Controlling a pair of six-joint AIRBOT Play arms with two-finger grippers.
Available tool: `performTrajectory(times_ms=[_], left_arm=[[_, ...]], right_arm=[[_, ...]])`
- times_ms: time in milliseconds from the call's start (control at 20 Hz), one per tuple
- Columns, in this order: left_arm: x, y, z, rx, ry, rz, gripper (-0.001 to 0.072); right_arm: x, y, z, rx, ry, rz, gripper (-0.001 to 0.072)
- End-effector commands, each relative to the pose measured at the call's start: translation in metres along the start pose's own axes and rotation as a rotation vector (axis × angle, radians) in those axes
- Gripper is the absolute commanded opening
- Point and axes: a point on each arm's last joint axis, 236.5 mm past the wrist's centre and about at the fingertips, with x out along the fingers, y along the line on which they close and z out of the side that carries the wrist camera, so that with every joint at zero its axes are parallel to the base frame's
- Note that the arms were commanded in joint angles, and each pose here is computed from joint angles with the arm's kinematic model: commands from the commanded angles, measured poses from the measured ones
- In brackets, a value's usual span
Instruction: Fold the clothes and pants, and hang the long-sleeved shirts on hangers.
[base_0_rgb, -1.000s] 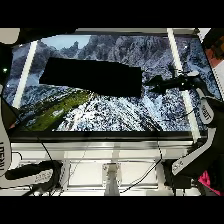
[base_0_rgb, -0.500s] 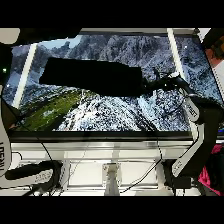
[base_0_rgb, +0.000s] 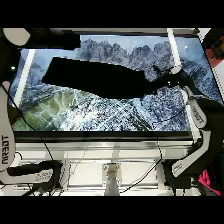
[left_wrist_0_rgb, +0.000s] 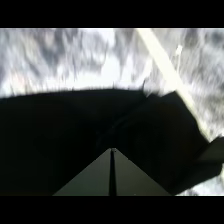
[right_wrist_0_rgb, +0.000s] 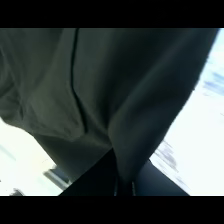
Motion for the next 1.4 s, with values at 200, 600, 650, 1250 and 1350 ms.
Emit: performTrajectory(times_ms=[200,600,650,1250,1350], left_arm=[[0.078,-0.023,-0.084,-0.039,0.296,-0.039,0.0005],[0.195,-0.205,-0.214,-0.084,0.510,-0.333,0.0005],[0.205,-0.223,-0.230,-0.097,0.522,-0.359,0.0005],[0.087,0.012,-0.008,-0.086,-0.037,0.124,0.0004],[0.044,0.049,0.019,-0.119,-0.119,0.181,0.0004]], right_arm=[[-0.143,-0.038,-0.056,0.026,-0.023,-0.101,0.0020],[-0.222,0.002,-0.091,-0.094,-0.179,-0.130,0.0020],[-0.225,0.006,-0.093,-0.104,-0.193,-0.136,0.0020],[-0.090,0.167,-0.016,-0.484,-0.381,-0.025,0.0014],[-0.026,0.218,-0.013,-0.571,-0.404,0.019,0.0013]])
